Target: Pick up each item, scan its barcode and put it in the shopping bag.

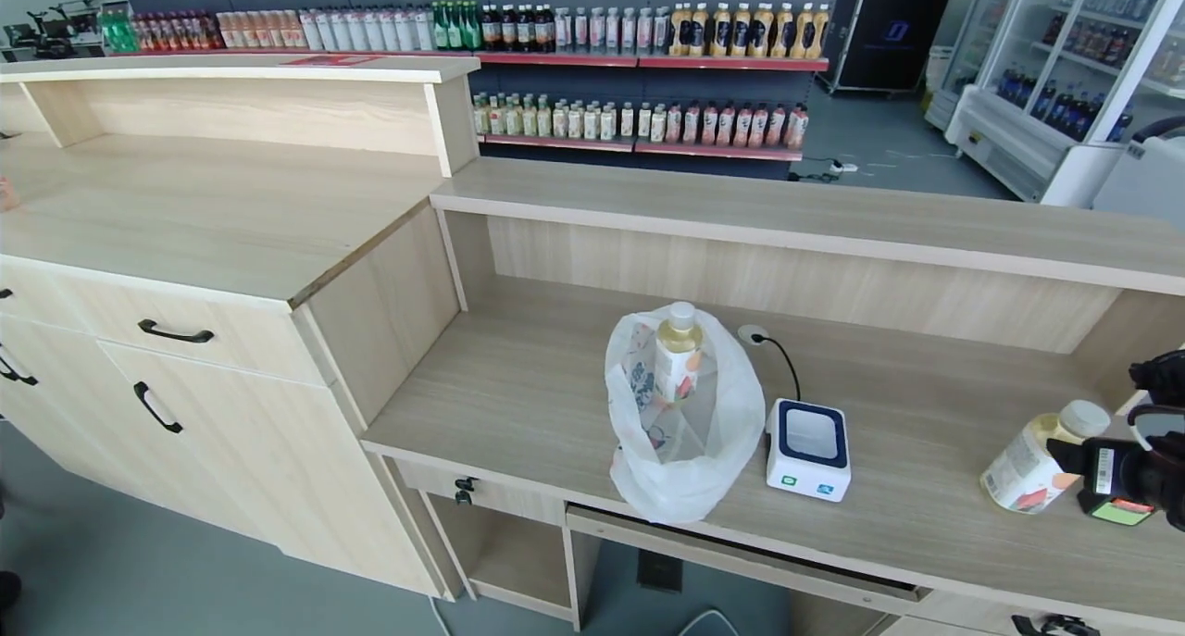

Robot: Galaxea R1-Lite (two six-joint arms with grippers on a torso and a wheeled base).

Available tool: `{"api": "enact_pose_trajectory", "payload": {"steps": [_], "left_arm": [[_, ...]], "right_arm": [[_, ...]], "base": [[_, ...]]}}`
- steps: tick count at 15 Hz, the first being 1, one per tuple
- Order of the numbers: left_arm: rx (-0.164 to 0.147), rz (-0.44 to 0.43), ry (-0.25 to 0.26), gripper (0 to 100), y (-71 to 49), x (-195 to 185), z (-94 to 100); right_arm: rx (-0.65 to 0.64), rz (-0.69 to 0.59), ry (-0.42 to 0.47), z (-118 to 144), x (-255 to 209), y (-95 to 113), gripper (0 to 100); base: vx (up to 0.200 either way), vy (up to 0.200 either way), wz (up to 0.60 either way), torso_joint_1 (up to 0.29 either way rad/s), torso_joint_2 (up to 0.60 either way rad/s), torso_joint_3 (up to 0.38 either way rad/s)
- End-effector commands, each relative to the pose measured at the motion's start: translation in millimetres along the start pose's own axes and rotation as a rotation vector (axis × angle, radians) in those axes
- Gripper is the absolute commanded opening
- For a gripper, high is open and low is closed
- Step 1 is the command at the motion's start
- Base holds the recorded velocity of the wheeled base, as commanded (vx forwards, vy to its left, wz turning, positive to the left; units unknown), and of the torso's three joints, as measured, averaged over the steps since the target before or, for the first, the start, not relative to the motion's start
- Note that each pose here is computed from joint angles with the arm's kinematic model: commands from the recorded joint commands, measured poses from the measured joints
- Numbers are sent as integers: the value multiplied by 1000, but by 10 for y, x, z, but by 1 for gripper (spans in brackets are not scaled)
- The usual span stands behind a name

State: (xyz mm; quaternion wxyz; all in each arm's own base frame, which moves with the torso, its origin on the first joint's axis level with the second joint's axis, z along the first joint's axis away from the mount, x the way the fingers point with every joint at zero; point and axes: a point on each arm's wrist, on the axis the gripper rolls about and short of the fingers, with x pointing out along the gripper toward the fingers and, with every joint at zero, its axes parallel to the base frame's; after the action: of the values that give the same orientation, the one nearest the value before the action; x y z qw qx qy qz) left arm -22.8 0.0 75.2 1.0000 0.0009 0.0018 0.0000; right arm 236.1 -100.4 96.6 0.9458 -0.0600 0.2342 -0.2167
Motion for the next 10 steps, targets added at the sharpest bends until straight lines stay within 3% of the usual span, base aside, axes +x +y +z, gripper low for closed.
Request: {"api": "enact_pose_trajectory", "payload": {"steps": [1, 10], "left_arm": [[0, 0, -1, 100, 0, 0, 0], [0, 0, -1, 100, 0, 0, 0]], "right_arm": [[-25, 26, 57, -128, 143, 21, 100], [-45, -60, 84, -306, 365, -145, 100]], "base": [[0, 0, 0, 0, 0, 0], [0, 0, 0, 0, 0, 0]]}}
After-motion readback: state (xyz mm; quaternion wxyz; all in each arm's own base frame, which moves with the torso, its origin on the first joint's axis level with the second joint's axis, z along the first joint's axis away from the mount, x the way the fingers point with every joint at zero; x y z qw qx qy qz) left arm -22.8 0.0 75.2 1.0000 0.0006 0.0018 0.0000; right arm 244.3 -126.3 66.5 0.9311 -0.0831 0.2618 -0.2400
